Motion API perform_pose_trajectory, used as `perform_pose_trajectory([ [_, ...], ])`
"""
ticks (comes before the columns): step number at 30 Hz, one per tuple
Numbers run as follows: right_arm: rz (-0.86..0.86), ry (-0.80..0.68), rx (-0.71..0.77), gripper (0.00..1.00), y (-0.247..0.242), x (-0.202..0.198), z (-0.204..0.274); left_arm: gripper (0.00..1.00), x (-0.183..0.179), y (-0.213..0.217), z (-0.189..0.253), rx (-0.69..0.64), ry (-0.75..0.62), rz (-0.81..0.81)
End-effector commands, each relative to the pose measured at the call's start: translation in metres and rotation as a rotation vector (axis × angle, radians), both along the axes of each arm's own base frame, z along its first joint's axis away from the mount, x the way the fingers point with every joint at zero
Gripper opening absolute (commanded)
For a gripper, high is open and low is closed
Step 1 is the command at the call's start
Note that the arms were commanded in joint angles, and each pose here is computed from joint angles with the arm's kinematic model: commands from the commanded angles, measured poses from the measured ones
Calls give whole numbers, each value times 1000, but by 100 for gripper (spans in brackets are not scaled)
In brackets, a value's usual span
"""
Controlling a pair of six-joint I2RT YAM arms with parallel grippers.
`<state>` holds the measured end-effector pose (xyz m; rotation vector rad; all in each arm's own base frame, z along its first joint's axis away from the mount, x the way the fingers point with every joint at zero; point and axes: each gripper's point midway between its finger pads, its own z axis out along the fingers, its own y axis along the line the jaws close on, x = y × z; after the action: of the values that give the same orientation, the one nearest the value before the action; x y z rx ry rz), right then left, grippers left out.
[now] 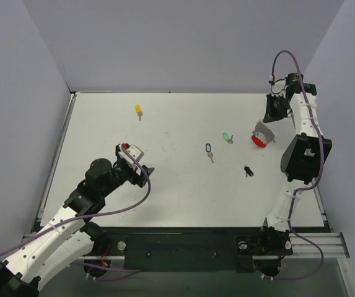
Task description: Put the keys on the keyring
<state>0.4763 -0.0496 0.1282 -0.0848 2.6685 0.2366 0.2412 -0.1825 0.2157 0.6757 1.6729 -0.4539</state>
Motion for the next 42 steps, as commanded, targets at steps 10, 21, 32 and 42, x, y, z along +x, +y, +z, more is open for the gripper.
perform_pose_trajectory([
  [10,93,-166,-57,0,25,-13,77,86,-1,-3,19,-42,-55,-21],
  [21,182,-207,-44,0,56,-11,95,86,-2,-4,20,-46,-56,-30],
  [32,258,-253,8,0,91,-18,119,86,-4,-5,20,-51,-58,-40],
  [42,466,-268,116,0,168,-69,138,86,-24,-33,45,-224,-61,-199],
])
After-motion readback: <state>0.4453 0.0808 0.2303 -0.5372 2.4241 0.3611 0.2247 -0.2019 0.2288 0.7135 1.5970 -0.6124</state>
